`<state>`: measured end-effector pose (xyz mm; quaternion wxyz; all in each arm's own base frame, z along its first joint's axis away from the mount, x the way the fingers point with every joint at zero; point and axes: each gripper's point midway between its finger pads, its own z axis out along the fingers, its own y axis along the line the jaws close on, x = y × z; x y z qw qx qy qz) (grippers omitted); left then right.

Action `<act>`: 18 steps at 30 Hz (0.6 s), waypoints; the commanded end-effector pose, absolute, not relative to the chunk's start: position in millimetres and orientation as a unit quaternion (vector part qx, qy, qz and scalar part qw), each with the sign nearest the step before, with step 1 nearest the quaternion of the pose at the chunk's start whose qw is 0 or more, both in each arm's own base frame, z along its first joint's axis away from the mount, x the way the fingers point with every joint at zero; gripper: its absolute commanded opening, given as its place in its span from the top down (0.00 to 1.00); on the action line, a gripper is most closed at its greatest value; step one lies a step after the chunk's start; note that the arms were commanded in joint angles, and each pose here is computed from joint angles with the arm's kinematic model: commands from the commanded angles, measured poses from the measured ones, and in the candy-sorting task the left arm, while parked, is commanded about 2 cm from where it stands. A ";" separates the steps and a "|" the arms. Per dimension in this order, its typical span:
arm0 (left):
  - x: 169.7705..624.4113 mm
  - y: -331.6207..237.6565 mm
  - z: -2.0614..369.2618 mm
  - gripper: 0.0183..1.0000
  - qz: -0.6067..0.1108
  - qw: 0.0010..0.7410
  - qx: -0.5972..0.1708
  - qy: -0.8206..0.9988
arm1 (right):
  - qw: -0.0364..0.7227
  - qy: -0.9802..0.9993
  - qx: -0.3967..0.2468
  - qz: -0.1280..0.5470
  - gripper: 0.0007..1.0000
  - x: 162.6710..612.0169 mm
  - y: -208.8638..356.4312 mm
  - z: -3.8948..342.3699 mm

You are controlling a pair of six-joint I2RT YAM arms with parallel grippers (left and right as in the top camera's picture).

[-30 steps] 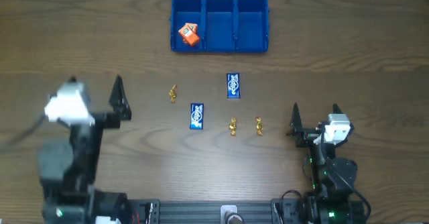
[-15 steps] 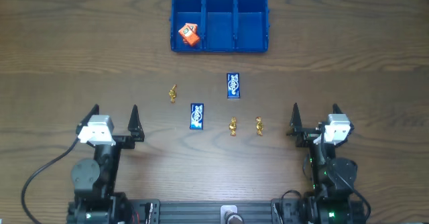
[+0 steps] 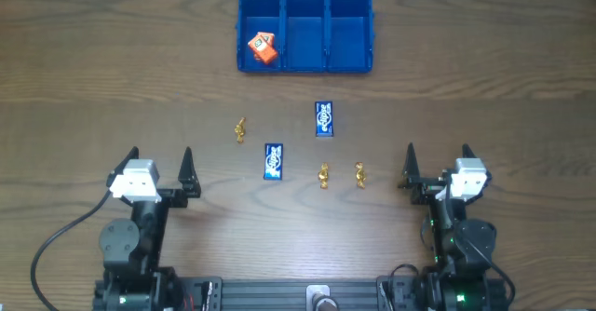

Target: Sort Candies Into Trays

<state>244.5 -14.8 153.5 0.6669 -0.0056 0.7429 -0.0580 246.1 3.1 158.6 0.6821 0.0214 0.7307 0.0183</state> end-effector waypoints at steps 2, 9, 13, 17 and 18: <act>243.5 -15.2 137.5 0.00 -0.054 0.649 0.001 0.759 | 0.681 0.732 0.021 0.010 0.00 245.9 0.6 157.6; 243.5 -15.3 137.5 0.00 -0.054 0.649 0.002 0.759 | 0.681 0.732 0.021 0.010 0.00 245.9 0.6 157.6; 243.5 -15.2 137.5 0.00 -0.054 0.649 0.001 0.759 | 0.694 0.718 0.034 0.026 0.00 247.2 1.7 167.6; 243.5 -15.2 137.5 0.00 -0.054 0.649 0.001 0.759 | 0.672 0.733 0.068 0.084 0.00 253.5 9.0 187.6; 243.5 -15.2 137.5 0.00 -0.054 0.649 0.001 0.759 | 0.660 0.743 0.061 0.090 0.00 257.1 12.9 192.4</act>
